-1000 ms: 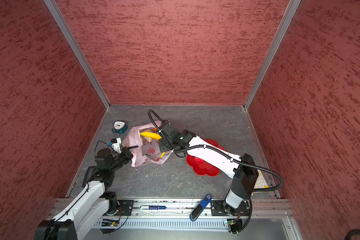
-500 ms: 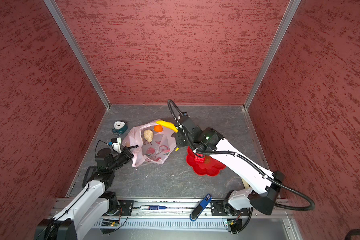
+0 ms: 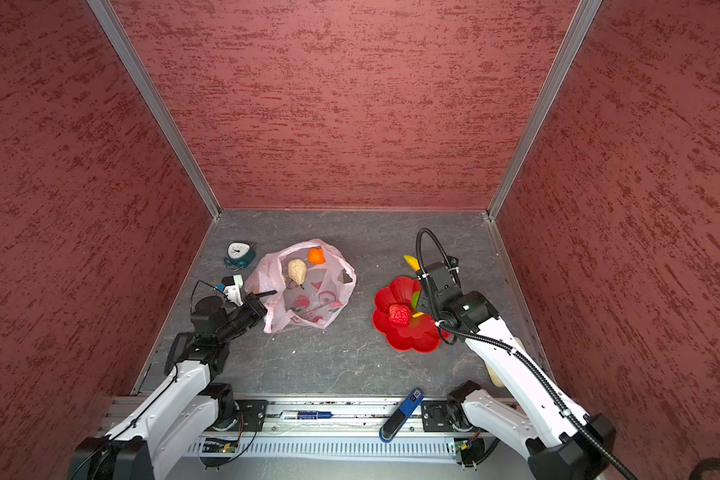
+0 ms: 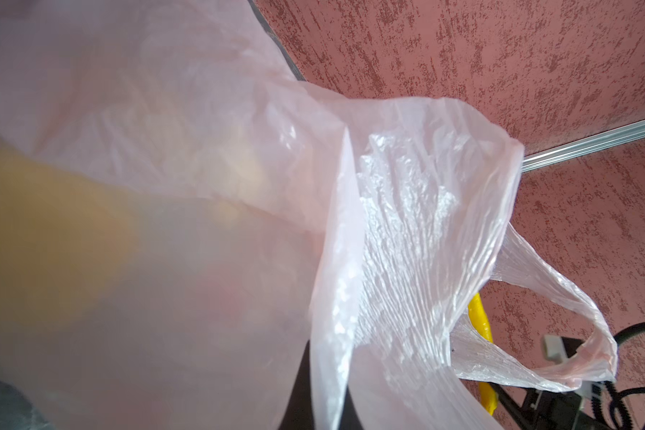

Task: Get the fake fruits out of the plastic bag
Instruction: 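Lower the yellow banana into the red bowl and open the right gripper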

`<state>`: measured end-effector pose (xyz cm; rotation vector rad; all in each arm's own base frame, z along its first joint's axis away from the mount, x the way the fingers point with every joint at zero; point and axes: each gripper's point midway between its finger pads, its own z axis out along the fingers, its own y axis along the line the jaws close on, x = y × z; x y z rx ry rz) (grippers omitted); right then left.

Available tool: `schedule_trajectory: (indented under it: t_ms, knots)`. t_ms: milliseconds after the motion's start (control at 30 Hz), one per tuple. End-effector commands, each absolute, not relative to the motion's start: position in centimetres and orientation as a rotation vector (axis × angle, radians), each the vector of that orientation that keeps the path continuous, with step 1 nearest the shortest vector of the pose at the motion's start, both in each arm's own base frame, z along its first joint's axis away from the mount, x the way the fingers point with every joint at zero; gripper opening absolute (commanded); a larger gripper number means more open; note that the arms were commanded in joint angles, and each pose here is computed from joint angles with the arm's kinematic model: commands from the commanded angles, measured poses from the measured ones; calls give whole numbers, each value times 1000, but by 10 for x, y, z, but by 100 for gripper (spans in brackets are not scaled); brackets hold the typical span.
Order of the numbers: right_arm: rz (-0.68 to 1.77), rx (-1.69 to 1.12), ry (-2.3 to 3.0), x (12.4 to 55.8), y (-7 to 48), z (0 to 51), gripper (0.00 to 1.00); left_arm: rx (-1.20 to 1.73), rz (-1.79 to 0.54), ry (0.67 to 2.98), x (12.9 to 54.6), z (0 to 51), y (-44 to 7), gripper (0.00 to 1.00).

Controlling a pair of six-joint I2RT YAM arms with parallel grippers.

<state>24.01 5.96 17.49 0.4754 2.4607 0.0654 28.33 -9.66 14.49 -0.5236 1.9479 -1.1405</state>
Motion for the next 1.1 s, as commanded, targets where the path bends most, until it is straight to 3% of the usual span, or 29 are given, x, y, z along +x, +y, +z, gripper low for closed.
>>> schedule_trajectory:
  t_ms: [0,733,1067]
  knots:
    - [132,645,2404,235,52,162,18,-498,-1136,1921,285,151,-97,1]
    - [124,729,2478,251,44,81,19,-499,-1133,1933,285,149,-97,1]
    - [125,724,2497,247,44,71,30,-494,-1134,1934,286,150,-97,1]
